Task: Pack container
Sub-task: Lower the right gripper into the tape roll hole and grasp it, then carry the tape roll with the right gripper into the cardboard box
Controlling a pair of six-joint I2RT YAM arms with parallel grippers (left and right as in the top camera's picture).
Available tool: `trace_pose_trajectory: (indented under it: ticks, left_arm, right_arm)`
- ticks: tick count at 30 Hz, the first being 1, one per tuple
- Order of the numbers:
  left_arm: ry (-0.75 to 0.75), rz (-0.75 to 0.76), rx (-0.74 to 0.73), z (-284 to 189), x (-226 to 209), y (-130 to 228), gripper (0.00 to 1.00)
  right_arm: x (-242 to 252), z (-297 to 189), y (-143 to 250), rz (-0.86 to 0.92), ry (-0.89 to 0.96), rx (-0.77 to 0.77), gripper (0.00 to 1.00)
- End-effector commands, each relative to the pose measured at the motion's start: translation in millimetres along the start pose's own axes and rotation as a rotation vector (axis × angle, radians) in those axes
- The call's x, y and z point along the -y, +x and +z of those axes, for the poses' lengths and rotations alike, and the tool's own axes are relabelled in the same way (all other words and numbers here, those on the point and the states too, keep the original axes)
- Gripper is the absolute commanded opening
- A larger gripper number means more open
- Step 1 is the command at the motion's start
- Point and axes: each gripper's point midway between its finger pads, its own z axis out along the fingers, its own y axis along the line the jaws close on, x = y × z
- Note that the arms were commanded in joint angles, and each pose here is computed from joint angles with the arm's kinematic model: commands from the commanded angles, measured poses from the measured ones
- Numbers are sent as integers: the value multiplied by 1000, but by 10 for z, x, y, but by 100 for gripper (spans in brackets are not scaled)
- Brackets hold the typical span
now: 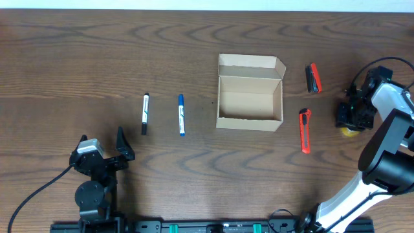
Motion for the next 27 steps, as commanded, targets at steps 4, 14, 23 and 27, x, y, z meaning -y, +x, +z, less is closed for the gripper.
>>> trace_pose_trajectory:
  ticks: [4, 14, 23, 27]
  left_arm:
    - [-7, 5, -57, 6, -31, 178, 95]
    - [-7, 5, -57, 6, -31, 178, 95]
    - [-7, 5, -57, 6, -31, 178, 95]
    - [-7, 5, -57, 6, -31, 178, 95]
  right_arm:
    - [-76, 140, 36, 5, -21, -34, 2]
    - [-189, 111, -45, 11, -81, -4, 2]
    - [-246, -818, -649, -25, -73, 126, 1]
    - [-518, -1615, -985, -89, -108, 271, 1]
